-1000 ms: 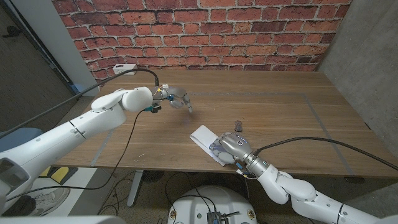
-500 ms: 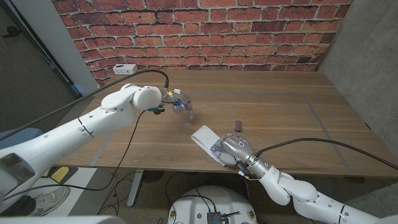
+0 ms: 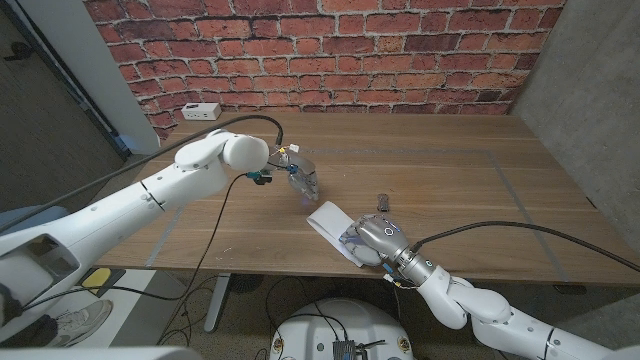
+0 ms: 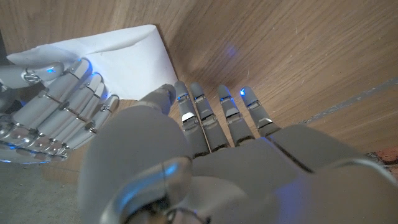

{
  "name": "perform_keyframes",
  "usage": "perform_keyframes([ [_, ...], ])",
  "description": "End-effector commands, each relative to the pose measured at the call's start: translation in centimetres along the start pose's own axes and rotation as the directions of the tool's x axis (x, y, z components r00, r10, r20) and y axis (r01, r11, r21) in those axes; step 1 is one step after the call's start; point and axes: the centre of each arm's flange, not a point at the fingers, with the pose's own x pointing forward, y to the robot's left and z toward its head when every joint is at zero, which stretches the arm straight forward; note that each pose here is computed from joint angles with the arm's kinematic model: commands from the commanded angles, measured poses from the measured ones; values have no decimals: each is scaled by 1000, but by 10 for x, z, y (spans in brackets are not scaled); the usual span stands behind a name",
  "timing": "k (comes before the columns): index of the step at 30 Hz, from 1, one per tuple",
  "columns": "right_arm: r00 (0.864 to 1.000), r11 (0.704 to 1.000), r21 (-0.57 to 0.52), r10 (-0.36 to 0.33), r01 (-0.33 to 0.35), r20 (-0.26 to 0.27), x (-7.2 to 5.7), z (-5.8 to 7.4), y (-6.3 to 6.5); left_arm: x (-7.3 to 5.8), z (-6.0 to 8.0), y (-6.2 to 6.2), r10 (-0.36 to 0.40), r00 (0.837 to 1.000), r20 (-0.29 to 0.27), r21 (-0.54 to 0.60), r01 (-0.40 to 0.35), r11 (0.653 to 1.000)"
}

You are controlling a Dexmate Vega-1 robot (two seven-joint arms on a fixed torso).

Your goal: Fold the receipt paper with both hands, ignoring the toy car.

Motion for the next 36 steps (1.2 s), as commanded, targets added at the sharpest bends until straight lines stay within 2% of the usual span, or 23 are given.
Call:
perform_keyframes([
  [1, 1000, 1000, 1, 4, -4, -10, 4, -4, 2, 11, 8, 5, -65, 994, 85, 7, 65, 998],
  [5, 1000, 1000, 0, 3, -3, -12, 4, -5, 2, 16, 12, 4, -82, 991, 102, 18, 80, 997],
  [10, 1000, 1000, 0, -2, 2, -18, 4, -7, 1, 21, 20, 2, -89, 994, 56, 82, 84, 993],
  [14, 1000, 1000, 1, -8, 8, -20, 4, -8, 1, 32, 19, -2, -153, 985, 86, 24, 151, 988],
  [22, 999, 999, 5, -31, 31, -16, 3, -9, -1, 43, 20, -9, -213, 969, 123, -19, 217, 976],
  [25, 994, 994, 8, -107, 107, -17, 1, -10, -4, 45, 19, -9, -222, 967, 125, -24, 226, 974],
  [26, 994, 994, 8, -109, 109, -17, 1, -10, -4, 45, 19, -9, -222, 967, 125, -24, 226, 974],
  [27, 988, 988, 6, -151, 151, -25, 0, -10, -6, 44, 20, -9, -224, 967, 122, -23, 228, 973],
  [32, 960, 961, 27, -275, 277, -51, -1, -14, -16, 44, 21, -10, -228, 969, 94, -12, 230, 973],
  [34, 953, 954, 36, -296, 299, -59, 0, -17, -20, 45, 23, -10, -228, 970, 89, -9, 230, 973],
  [36, 953, 953, 45, -298, 301, -54, 1, -19, -23, 45, 24, -9, -226, 971, 81, 0, 226, 974],
])
